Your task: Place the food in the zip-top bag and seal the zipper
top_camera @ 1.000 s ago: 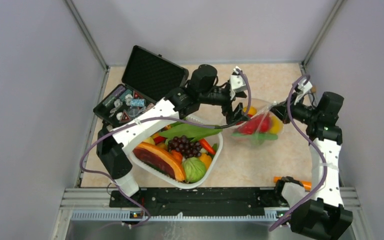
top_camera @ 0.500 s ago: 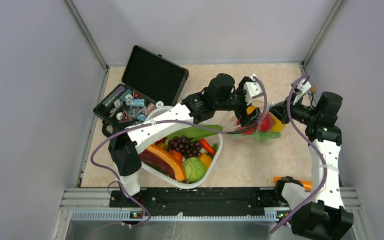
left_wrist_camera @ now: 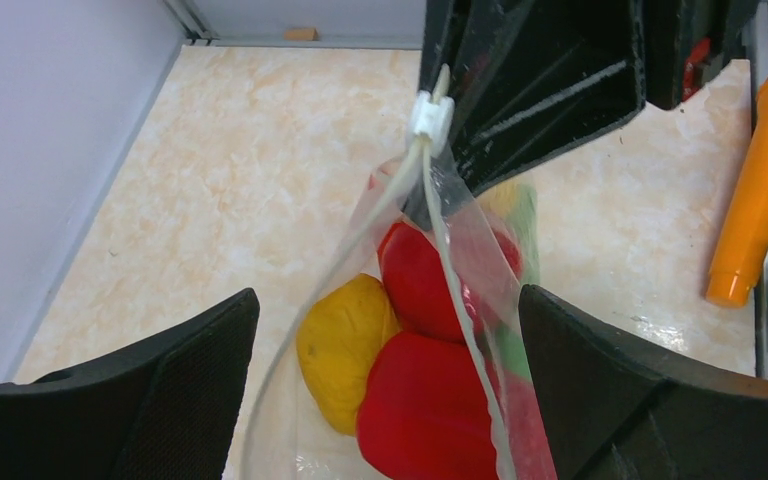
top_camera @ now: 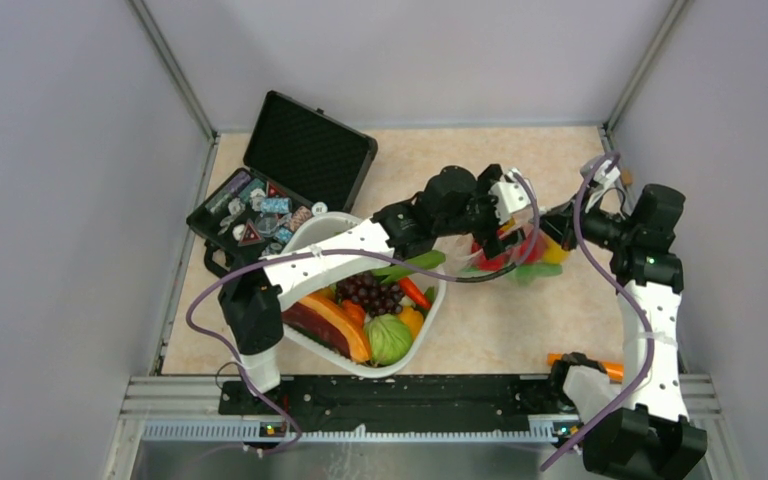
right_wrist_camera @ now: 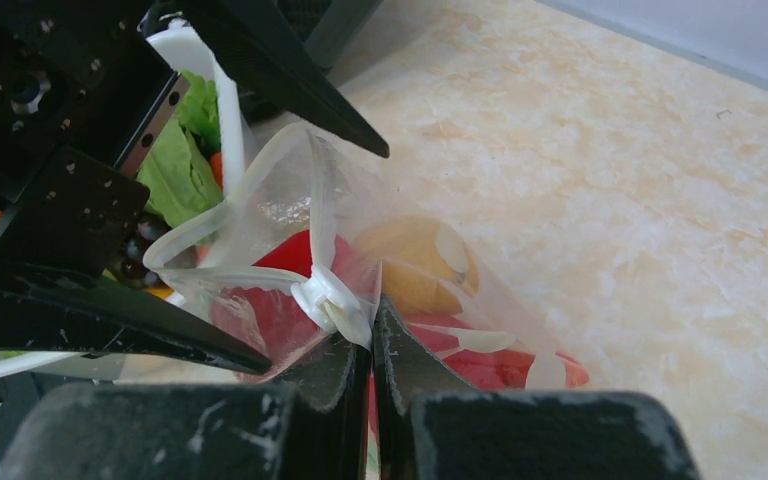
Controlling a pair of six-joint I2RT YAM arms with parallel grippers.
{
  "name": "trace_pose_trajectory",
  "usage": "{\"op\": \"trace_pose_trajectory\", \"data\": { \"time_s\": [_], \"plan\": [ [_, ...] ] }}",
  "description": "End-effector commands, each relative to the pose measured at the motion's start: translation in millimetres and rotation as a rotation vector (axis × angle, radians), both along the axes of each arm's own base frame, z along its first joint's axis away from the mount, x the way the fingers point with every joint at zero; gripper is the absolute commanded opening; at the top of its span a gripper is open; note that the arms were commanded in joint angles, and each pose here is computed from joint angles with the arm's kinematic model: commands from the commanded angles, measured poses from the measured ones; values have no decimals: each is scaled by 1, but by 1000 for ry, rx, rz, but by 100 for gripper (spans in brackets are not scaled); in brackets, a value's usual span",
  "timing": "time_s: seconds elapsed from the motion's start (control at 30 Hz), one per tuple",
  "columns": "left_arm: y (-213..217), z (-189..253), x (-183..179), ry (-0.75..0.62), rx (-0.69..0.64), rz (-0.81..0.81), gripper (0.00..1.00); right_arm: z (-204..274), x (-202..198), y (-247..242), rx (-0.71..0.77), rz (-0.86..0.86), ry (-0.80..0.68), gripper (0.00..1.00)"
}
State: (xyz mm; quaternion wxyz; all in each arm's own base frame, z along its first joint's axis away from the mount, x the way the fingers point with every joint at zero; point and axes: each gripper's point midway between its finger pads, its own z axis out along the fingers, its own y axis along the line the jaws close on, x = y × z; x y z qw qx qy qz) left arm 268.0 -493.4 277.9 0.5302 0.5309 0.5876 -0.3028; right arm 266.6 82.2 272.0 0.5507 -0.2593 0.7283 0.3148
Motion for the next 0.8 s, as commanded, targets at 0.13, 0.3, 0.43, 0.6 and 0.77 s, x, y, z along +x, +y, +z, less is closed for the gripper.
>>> {"op": "trace_pose_trajectory", "data": {
  "time_s": [0.13,0.3,0.43,0.6,0.77],
  "plan": [
    [1,28,9,-64,-24,38,96,21,-5,7,-24,42,-106,0],
    [8,20,19,-68,3,89,99,20,-5,7,-25,48,-106,0],
    [9,12,21,-44,29,69,91,20,-5,7,-24,52,-108,0],
    [12,5,14,-5,37,17,65,19,-4,7,-26,47,-107,0],
    [12,7,12,24,9,-5,30,24,-3,8,-28,70,-122,0]
  ]
}}
